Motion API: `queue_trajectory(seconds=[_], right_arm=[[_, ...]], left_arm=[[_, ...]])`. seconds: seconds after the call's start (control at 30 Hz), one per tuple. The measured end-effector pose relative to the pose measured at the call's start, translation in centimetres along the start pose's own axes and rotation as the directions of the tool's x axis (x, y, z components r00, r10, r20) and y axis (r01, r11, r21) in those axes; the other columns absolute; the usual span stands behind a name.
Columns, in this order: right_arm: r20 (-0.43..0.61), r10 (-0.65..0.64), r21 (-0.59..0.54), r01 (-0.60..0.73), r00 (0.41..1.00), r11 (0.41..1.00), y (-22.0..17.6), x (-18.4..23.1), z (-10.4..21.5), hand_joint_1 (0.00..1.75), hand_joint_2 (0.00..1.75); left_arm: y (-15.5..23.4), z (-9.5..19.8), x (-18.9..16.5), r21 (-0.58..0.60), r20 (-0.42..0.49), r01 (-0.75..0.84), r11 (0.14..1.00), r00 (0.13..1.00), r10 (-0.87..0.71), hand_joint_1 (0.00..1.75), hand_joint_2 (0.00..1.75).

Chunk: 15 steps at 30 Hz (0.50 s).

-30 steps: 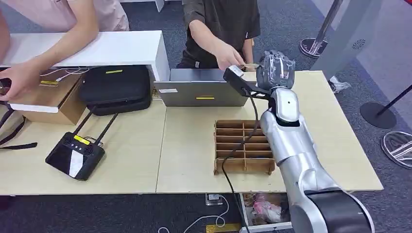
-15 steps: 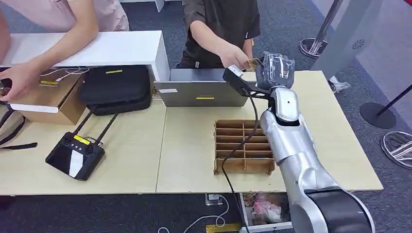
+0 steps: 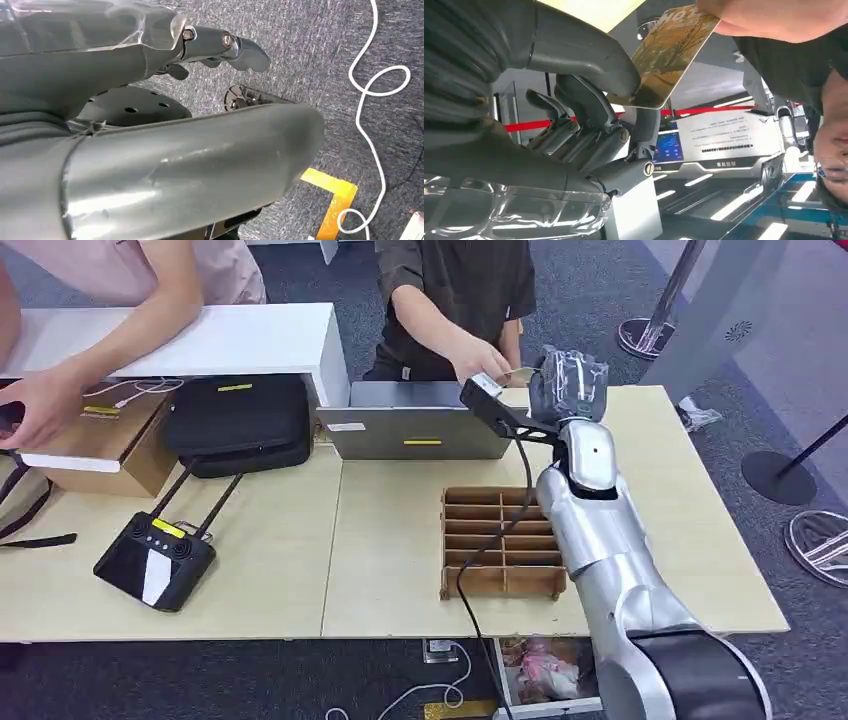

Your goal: Pass the card to the sensor for recognition and then transmit it.

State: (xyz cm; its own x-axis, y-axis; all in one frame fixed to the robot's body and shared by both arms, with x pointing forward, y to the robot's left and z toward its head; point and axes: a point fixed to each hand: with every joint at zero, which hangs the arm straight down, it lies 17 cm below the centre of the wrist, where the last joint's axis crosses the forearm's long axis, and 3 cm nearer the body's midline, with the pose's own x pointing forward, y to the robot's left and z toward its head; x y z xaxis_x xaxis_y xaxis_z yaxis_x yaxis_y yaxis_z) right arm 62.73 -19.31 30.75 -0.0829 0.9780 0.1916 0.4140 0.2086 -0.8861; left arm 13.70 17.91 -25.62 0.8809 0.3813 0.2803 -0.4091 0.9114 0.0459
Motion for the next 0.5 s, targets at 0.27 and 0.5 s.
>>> queue_trajectory(seconds=[0.27,0.5], right_arm=[[-0.019,-0.040,0.016,0.040,0.999,0.999,-0.03,-0.41,-0.14,1.75,1.75],[-0.023,-0.048,0.013,0.048,0.999,0.999,-0.23,-0.54,-0.23,1.75,1.75]], left_arm=[[0.02,0.00,-0.02,0.001,-0.003,-0.012,1.000,1.000,0.012,0.00,0.00],[0.02,0.00,-0.02,0.001,-0.003,-0.012,1.000,1.000,0.012,0.00,0.00]])
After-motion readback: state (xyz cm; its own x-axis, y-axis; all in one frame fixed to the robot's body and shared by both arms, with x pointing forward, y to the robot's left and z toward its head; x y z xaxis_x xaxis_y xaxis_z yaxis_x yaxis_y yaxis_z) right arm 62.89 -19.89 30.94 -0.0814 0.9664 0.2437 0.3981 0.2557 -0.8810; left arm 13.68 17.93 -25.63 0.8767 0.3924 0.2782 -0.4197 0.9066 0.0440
